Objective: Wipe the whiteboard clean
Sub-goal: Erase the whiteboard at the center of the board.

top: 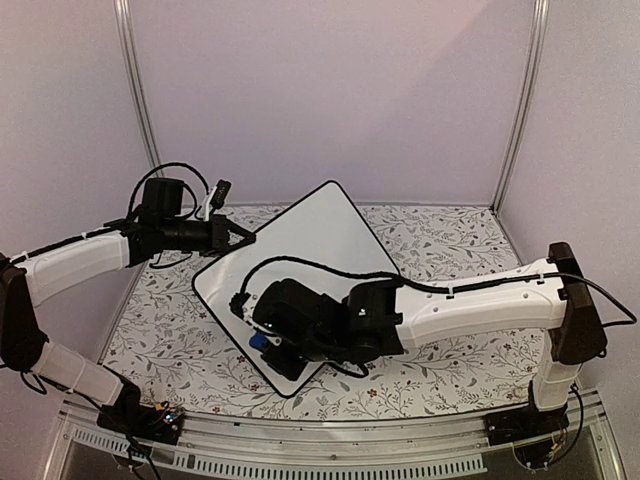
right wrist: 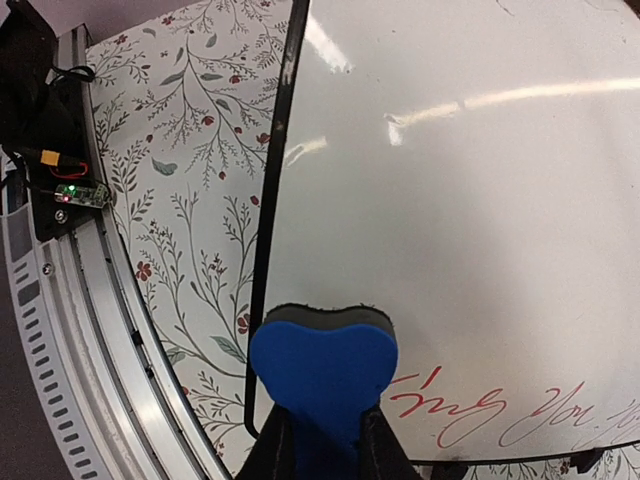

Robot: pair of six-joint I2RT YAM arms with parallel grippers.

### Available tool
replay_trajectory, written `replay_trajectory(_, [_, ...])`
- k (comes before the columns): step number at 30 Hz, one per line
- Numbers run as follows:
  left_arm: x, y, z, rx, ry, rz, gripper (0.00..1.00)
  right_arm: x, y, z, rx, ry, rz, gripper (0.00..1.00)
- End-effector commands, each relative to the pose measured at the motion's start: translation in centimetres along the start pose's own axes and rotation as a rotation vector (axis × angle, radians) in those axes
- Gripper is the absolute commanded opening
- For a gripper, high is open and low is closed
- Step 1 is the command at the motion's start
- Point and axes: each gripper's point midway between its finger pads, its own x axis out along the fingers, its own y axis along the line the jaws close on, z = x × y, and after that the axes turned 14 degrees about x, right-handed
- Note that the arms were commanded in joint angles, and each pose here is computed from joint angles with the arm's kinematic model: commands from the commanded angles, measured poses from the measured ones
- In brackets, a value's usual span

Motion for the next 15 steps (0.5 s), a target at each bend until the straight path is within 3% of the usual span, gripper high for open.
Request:
replay_trajectory(1, [0.1,1.2,-0.8,0.003,0.018,0.064,0.0,2.4,-0.1,-1.2,-0.059,0.027,-0.052,0.07])
replay_trajectory(15, [0.1,1.3,-0.7,0.002,0.017,0.064,0.0,4.3,-1.1,-6.8,-0.047,0.182,-0.032,0.07])
